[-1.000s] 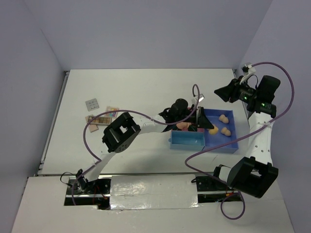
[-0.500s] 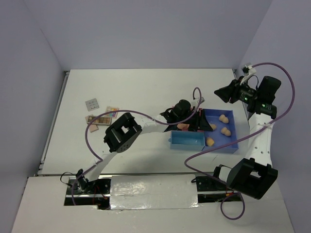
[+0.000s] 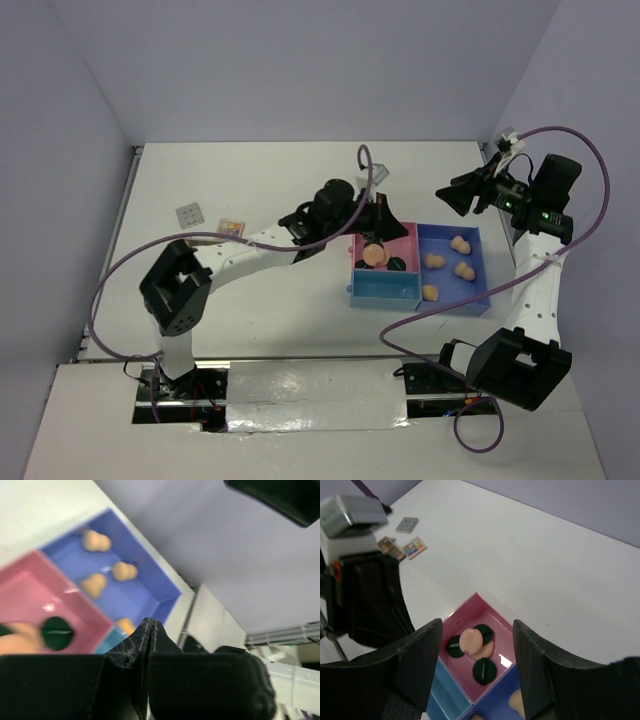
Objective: Organize the makeup
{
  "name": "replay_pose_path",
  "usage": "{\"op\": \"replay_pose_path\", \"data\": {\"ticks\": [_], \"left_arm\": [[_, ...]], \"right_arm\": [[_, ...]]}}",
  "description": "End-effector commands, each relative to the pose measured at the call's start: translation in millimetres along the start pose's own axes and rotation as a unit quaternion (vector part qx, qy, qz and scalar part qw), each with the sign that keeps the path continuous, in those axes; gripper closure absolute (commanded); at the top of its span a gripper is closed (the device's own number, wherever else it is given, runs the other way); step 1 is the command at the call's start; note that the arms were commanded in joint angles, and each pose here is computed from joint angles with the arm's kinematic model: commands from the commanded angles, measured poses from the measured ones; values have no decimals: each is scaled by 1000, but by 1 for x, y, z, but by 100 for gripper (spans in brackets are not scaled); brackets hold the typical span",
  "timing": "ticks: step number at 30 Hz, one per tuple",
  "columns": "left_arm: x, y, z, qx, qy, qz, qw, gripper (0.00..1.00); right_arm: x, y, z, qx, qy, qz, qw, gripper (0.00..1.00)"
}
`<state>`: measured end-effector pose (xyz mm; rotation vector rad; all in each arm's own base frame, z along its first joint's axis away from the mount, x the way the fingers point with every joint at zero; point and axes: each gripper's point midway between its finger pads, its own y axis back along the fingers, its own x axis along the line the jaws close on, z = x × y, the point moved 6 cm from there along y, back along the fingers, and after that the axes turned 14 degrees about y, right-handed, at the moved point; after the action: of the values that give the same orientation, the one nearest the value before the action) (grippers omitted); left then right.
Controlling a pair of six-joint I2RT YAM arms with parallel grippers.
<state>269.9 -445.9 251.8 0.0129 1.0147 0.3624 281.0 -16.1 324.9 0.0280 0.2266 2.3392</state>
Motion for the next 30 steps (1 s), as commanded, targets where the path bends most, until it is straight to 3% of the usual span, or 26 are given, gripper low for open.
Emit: {"op": "replay_pose_path", "data": {"ticks": [1, 5, 6, 9, 10, 12, 13, 16, 24, 29, 30], "left_arm": [[18, 34, 20, -44, -31, 57, 997, 89], [43, 78, 13, -56, -25, 111, 992, 88], [47, 87, 14, -65, -24, 123, 990, 86], [67, 122, 13, -92, -17, 185, 978, 72], [73, 140, 10, -98, -12, 212, 972, 61], [80, 160, 9, -114, -7, 248, 962, 52], [90, 173, 14, -140, -1, 280, 950, 43], [111, 220, 7, -173, 31, 349, 921, 32], [175, 303, -9, -216, 151, 500, 825, 28], [193, 321, -3, -280, 246, 543, 753, 18], [193, 324, 6, -307, 272, 541, 734, 11]], "right_arm": [[6, 4, 22, -21, 47, 17, 999, 33], [11, -8, 14, -14, 56, 42, 997, 26], [13, -12, 10, -7, 58, 46, 997, 18], [29, -32, -8, 18, 79, 90, 993, 3], [35, -37, -17, 31, 95, 108, 989, 2], [50, -54, -33, 62, 109, 140, 982, 0], [56, -59, -39, 72, 114, 148, 980, 0], [72, -75, -59, 95, 128, 157, 975, 5], [96, -101, -66, 105, 106, 180, 972, 10], [97, -105, -69, 110, 95, 180, 973, 10], [98, -105, -69, 109, 95, 181, 973, 10]]}}
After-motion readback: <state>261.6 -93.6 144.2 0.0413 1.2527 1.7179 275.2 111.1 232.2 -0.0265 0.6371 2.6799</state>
